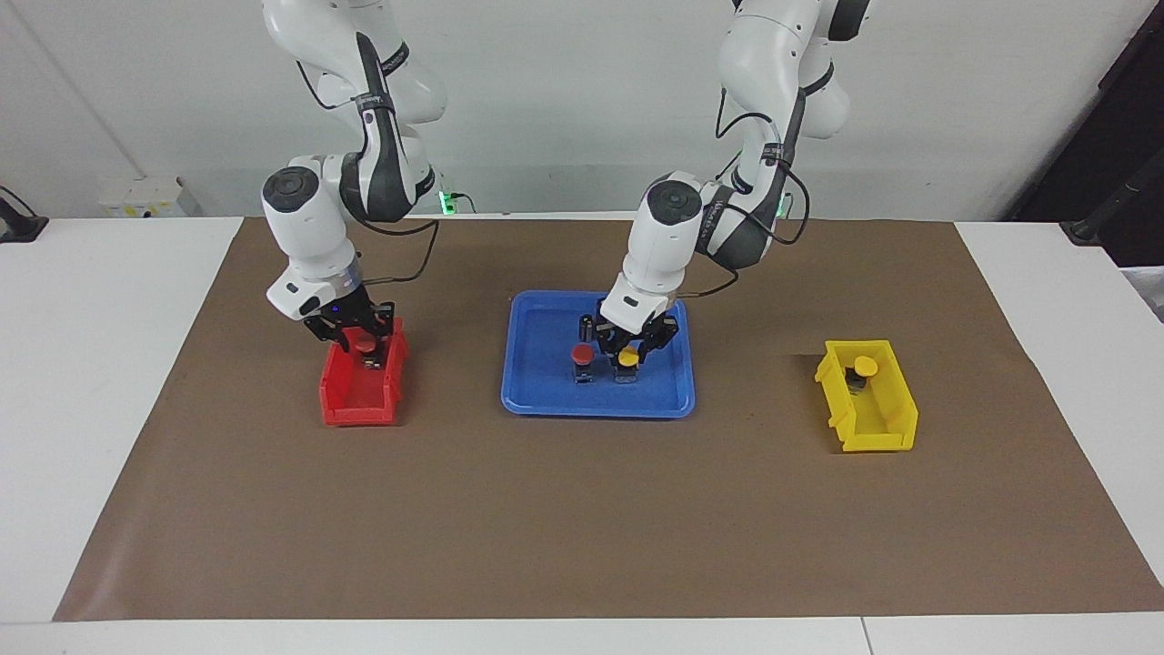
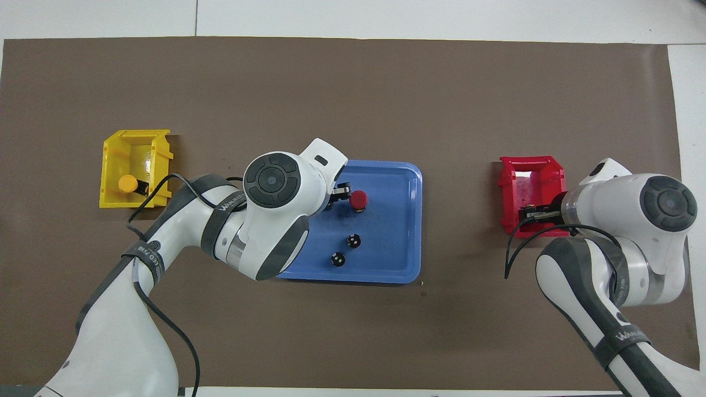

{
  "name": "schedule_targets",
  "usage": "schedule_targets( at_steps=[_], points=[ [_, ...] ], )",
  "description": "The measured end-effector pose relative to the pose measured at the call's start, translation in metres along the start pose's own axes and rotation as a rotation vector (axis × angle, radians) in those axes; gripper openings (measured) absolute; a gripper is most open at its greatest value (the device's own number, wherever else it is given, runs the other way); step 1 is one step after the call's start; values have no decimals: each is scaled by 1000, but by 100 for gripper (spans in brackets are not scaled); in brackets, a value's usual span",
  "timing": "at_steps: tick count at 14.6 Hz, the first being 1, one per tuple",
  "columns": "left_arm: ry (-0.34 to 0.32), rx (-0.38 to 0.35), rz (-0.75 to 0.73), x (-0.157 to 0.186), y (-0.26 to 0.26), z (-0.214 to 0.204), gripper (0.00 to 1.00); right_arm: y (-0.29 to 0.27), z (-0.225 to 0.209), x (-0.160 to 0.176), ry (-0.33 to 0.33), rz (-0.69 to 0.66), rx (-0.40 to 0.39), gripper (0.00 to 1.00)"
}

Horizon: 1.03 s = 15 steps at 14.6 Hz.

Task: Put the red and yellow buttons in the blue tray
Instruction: 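Release the yellow button in the tray while the right gripper grasps red, then place the second red button in the tray with the right gripper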

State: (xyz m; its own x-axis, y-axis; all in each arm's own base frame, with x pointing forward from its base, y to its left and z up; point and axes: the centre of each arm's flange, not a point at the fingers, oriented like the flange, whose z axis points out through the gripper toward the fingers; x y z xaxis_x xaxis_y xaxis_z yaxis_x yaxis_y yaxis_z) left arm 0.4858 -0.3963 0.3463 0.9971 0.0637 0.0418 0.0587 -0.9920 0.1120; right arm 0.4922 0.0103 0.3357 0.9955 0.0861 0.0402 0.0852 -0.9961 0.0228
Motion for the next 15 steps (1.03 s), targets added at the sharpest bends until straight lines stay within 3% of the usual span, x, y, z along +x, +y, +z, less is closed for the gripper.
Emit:
schedule_targets(
  at_steps=[1, 2, 3, 4, 7, 9, 10, 12, 15],
  points=[
    [-1, 1, 0, 0, 1, 1, 79, 0, 1, -1, -2, 0, 0, 59],
    [0, -1, -1, 0, 1, 0, 84, 0, 1, -1, -3, 0, 0, 52],
    [4, -4, -2, 1, 2, -2, 84, 0, 1, -1, -3, 0, 1, 40],
    [8, -6, -6, 4, 1, -8, 84, 0, 0, -1, -1, -3, 0, 37],
    [-19, 19, -7, 24, -12, -53, 85, 2, -28, 15, -38, -12, 1, 37],
    [-50, 38, 58, 44, -40, -101, 99, 2, -76, 40, -50, -18, 0, 37],
    [-54, 52, 94, 54, -61, -122, 100, -3, -102, 52, -45, -28, 0, 37],
    [-41, 104, 137, 73, -110, -157, 100, -41, -140, 78, -12, -19, 8, 37],
    [-57, 125, 211, 83, -187, -212, 100, -149, -138, 93, 17, 84, 30, 37]
  ],
)
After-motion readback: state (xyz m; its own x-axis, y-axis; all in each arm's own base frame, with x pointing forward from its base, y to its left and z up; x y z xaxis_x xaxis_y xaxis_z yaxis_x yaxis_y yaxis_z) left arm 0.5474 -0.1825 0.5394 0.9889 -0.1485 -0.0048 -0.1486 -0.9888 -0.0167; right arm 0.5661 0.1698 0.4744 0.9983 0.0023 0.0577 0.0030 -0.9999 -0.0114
